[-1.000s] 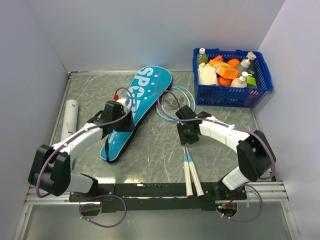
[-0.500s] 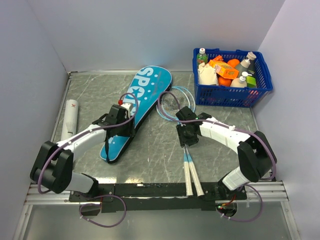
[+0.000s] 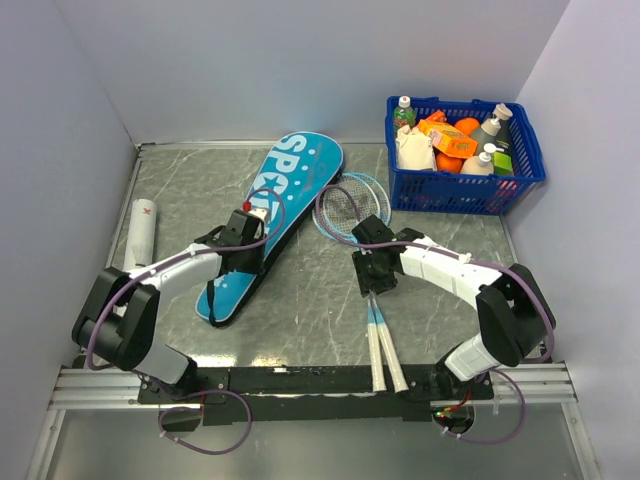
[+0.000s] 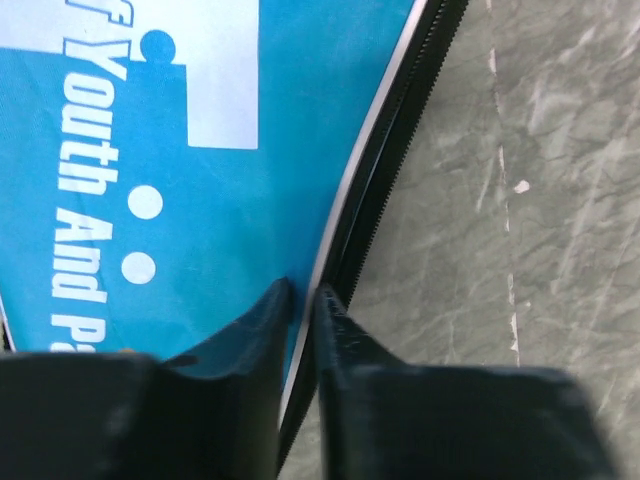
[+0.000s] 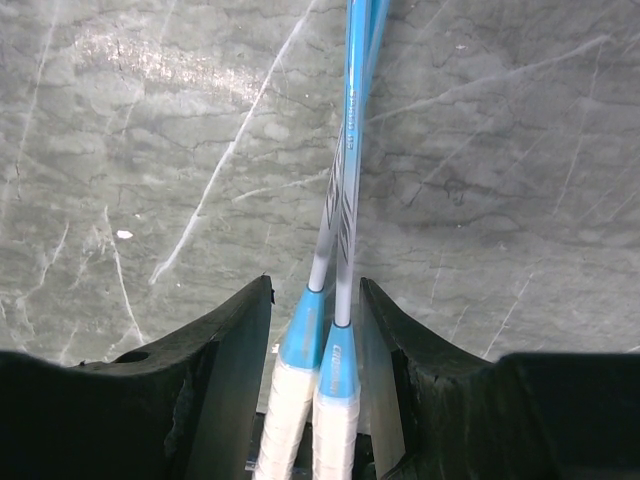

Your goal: Pack up the badminton gear

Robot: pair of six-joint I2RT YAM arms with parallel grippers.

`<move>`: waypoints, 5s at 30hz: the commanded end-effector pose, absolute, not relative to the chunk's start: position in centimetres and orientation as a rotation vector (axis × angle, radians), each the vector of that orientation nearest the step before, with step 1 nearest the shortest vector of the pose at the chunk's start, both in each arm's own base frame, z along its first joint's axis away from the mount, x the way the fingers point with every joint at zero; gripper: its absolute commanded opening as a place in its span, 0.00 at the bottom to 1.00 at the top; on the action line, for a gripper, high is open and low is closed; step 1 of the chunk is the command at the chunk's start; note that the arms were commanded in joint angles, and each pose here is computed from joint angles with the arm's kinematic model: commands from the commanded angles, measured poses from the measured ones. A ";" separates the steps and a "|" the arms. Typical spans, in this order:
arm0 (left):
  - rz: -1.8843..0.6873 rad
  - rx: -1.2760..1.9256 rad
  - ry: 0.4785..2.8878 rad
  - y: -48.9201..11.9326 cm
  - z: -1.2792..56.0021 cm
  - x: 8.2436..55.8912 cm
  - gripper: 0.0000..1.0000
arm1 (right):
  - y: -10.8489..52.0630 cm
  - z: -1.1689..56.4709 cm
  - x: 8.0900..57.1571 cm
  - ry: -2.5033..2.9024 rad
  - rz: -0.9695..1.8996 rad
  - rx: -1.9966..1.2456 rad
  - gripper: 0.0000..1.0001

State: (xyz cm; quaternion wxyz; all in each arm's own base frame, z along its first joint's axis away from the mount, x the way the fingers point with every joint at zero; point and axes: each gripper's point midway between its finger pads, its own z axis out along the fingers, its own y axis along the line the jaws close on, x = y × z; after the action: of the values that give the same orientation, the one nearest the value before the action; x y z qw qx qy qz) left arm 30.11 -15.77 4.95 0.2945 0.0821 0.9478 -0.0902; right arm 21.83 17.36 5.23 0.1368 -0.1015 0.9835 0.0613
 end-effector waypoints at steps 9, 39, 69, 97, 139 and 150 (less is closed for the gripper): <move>-0.265 0.211 2.419 -16.6 9.0 32.1 0.01 | 18.4 7.9 22.5 2.755 0.262 -0.292 0.48; -0.447 0.132 2.200 -15.0 17.4 34.4 0.01 | 17.5 3.9 28.9 2.834 0.134 -0.218 0.29; -0.485 0.127 2.199 -14.9 16.1 33.8 0.01 | 17.7 8.6 28.7 2.765 0.125 -0.204 0.00; -0.464 -0.026 2.078 -14.6 20.7 38.6 0.01 | 17.3 15.9 14.8 2.692 0.207 -0.230 0.00; -0.403 0.088 1.936 -21.2 18.0 30.8 0.01 | 25.2 11.1 5.7 2.876 0.451 -0.712 0.00; -0.479 0.080 1.956 -21.5 17.3 27.9 0.01 | 28.2 8.9 12.4 2.846 0.356 -0.591 0.00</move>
State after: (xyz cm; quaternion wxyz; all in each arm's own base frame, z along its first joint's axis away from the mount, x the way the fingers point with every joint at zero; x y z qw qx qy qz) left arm 28.85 -20.70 15.47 0.5125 0.0464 0.8422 -0.1608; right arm 8.20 25.60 8.37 0.0692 -0.2245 0.9667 0.1016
